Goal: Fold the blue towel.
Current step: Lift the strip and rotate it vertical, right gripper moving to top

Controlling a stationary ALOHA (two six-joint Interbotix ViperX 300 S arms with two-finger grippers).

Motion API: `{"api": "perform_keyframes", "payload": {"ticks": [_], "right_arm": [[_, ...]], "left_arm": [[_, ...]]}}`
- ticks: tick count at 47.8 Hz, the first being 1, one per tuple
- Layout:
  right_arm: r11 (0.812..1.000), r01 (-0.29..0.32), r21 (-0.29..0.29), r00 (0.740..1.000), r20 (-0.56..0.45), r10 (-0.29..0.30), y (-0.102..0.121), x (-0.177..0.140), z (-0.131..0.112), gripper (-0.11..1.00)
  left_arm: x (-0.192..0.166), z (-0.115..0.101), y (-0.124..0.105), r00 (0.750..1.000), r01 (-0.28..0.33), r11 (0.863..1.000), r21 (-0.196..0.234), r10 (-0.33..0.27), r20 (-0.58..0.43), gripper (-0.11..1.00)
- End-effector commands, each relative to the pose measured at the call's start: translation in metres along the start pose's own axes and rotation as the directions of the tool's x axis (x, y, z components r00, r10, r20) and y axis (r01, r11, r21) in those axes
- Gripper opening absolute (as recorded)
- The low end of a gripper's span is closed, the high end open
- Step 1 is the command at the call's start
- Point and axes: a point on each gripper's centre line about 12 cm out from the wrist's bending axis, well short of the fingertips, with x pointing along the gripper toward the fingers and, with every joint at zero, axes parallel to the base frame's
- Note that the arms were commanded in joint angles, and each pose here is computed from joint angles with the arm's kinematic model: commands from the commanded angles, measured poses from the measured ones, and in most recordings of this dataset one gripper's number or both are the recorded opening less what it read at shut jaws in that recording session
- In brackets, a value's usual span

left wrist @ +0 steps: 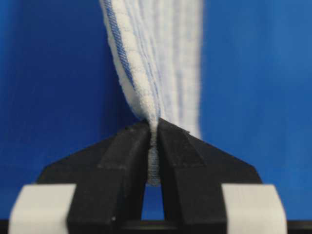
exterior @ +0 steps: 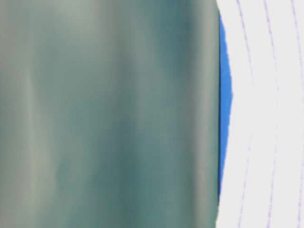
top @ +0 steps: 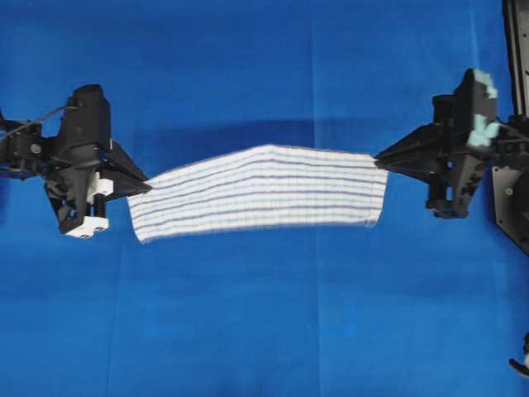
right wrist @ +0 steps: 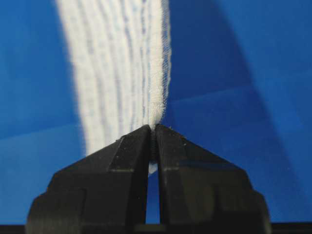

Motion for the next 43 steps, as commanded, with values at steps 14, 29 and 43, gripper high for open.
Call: {"api": "perform_keyframes", "payload": {"ticks": [14, 29, 43], "right_arm": [[1.0, 0.018, 0.001, 0.999, 0.038, -0.018, -0.002, 0.001, 0.019, 0.04], [0.984, 0.178, -0.007, 0.982, 0.063, -0.177, -0.042, 0.026, 0.06, 0.04], [0.964, 0.263, -0.036, 0.961, 0.095, -0.259, -0.072, 0.057, 0.098, 0.04]], "left_arm": [[-0.005, 0.019, -0.014, 0.996, 0.043, 0.999, 0.016, -0.044, 0.081, 0.04], [0.008, 0.041, -0.048, 0.974, 0.129, 0.989, 0.077, -0.141, 0.179, 0.04], [0.036, 0.064, -0.063, 0.965, 0.146, 0.985, 0.087, -0.161, 0.208, 0.04]]}}
